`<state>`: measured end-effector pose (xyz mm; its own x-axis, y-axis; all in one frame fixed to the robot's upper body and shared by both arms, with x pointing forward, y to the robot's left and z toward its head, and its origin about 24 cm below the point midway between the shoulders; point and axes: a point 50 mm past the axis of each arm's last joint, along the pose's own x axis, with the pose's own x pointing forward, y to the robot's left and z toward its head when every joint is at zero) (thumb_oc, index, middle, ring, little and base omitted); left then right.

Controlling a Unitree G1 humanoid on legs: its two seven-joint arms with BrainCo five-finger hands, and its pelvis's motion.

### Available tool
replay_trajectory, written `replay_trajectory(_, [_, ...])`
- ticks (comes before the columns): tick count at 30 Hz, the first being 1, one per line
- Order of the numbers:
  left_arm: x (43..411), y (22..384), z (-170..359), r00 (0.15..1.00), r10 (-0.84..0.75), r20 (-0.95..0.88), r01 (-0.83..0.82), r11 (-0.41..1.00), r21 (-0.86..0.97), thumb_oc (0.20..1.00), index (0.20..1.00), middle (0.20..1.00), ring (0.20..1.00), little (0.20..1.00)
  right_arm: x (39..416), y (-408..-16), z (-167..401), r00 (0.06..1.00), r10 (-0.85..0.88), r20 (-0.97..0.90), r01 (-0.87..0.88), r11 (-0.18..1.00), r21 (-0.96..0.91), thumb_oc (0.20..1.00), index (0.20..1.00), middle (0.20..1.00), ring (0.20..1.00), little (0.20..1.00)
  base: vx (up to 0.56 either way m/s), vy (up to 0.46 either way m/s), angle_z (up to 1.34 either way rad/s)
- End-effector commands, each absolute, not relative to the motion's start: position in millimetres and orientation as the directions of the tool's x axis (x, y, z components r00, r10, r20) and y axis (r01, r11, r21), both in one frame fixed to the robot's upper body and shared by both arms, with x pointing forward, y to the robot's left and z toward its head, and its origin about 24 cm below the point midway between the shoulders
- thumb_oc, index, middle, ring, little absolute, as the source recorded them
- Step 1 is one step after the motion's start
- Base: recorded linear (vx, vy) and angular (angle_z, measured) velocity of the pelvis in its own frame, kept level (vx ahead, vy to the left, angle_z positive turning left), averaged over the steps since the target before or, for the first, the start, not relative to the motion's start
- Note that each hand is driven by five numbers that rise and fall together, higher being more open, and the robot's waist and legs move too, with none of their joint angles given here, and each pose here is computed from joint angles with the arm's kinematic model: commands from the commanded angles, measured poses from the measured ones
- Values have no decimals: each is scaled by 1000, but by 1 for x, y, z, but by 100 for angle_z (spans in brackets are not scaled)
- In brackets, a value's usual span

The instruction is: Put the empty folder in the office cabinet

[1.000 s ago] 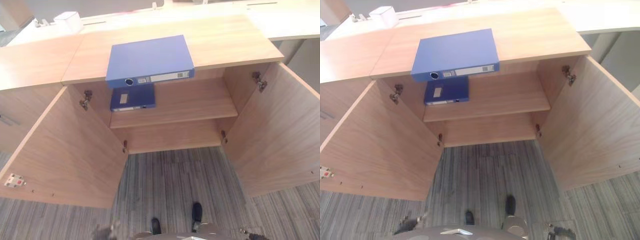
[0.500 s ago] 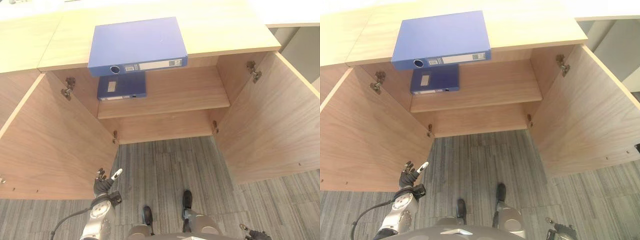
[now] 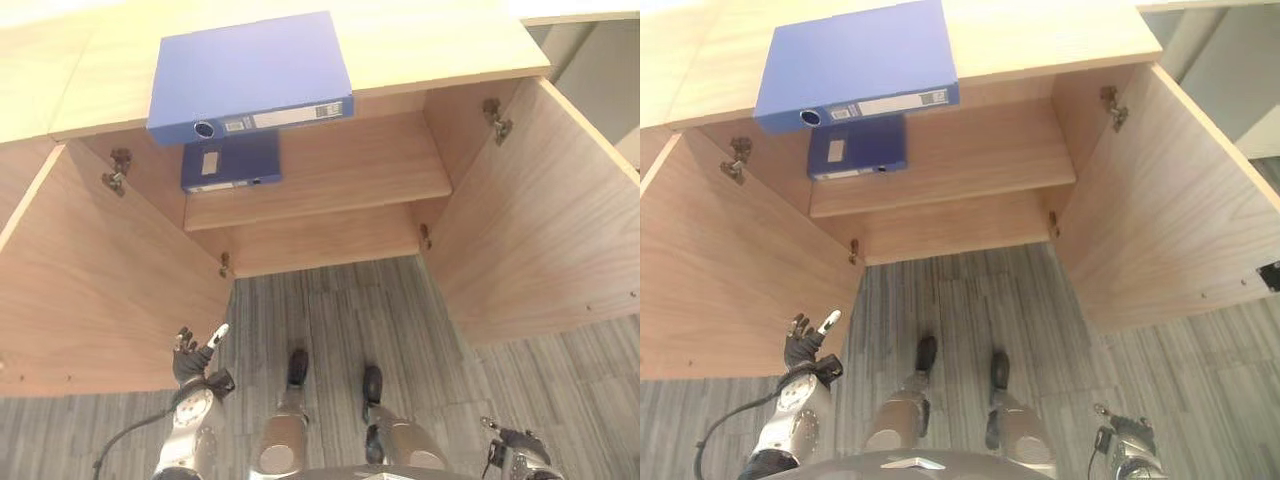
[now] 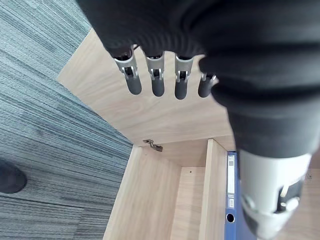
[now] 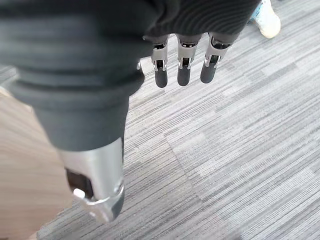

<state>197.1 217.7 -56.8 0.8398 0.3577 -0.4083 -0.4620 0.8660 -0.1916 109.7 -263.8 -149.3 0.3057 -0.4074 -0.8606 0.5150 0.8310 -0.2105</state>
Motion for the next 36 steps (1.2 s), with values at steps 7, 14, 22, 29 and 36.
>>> replay_trajectory(7, [223, 260, 7, 849, 523, -81, -529, 843, -102, 1000, 1000, 1000, 1000, 1000, 122, -254, -147, 349, -417, -839, 586, 796, -152, 1000, 1000, 1000, 1000, 1000, -11, 157, -25])
replay_trajectory(14, [240, 275, 64, 784, 573, 238, -608, 785, 117, 1000, 1000, 1000, 1000, 1000, 114, -228, -156, 339, -370, -865, 566, 815, -127, 1000, 1000, 1000, 1000, 1000, 4, 38, 12])
replay_trajectory(22, [244, 296, 185, 428, 380, 820, -880, 380, 283, 1000, 1000, 1000, 1000, 1000, 104, -225, -160, 317, -364, -876, 544, 826, -146, 1000, 1000, 1000, 1000, 1000, 19, -9, 1])
replay_trajectory(29, [248, 286, 245, 275, 139, 951, -944, 225, 240, 1000, 1000, 1000, 1000, 1000, 109, -232, -157, 336, -366, -868, 524, 838, -151, 1000, 1000, 1000, 1000, 1000, 11, -9, -4])
replay_trajectory(36, [256, 265, 259, 291, 3, 957, -928, 244, 281, 1000, 1000, 1000, 1000, 1000, 111, -237, -156, 339, -373, -864, 520, 839, -158, 1000, 1000, 1000, 1000, 1000, 0, 0, 0])
